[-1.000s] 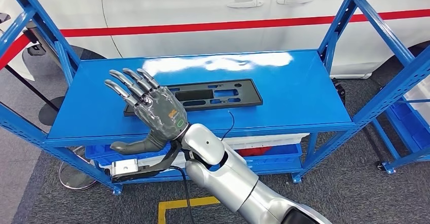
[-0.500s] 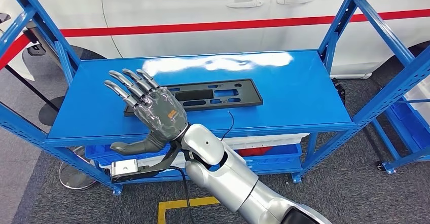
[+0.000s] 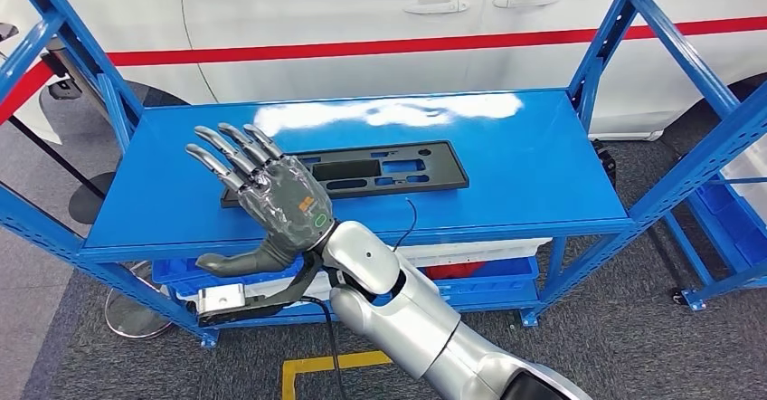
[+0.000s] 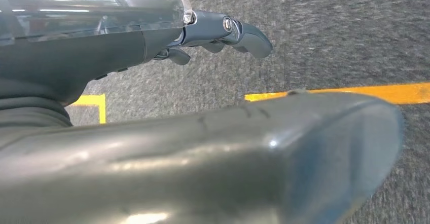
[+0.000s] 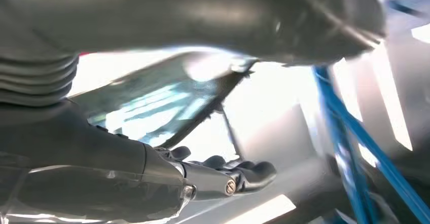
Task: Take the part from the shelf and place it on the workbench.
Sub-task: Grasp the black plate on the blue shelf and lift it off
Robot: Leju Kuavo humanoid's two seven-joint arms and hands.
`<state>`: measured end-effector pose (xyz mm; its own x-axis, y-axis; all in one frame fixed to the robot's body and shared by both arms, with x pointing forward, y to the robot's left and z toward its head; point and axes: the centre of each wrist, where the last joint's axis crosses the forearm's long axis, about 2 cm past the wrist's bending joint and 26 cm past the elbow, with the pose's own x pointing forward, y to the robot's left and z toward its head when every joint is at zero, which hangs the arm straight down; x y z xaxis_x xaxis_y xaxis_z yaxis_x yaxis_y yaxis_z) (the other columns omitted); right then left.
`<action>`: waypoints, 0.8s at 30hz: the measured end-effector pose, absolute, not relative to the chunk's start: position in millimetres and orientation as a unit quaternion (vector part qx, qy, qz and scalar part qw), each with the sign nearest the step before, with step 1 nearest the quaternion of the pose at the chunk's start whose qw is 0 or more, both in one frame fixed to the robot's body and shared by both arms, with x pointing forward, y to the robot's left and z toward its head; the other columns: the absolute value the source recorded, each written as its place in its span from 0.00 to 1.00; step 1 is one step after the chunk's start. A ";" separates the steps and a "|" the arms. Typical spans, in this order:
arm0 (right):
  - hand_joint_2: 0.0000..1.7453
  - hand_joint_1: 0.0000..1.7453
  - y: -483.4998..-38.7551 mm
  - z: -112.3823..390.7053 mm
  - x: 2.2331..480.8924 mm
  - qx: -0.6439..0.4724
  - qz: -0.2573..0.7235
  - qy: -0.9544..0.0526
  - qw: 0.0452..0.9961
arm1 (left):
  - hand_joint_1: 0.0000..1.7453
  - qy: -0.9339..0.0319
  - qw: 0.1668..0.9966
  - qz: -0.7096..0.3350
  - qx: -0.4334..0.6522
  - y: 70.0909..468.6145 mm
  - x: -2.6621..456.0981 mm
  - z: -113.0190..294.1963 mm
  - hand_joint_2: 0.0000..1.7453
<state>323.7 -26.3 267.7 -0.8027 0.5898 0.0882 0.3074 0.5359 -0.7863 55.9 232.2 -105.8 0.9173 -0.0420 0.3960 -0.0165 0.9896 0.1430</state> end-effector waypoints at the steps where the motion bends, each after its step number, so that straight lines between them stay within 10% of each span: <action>1: 1.00 0.00 -37.8 258.2 325.9 -0.286 0.405 -0.844 0.205 | 0.00 -0.213 0.975 -0.019 0.059 231.8 56.4 -105.8 0.00; 10: 1.00 0.00 -152.6 197.7 349.2 -0.312 0.348 -0.817 0.338 | 0.00 -0.229 0.972 -0.031 0.048 234.4 55.9 -106.3 0.00; 14: 0.00 0.00 -178.4 201.9 341.7 -0.295 0.305 -0.825 0.373 | 0.00 -0.228 0.972 -0.032 0.049 234.8 54.3 -106.6 0.00; 24: 0.00 0.00 -227.9 202.2 323.6 -0.330 0.295 -0.819 0.365 | 0.00 -0.230 0.972 -0.039 0.042 234.8 55.3 -106.5 0.00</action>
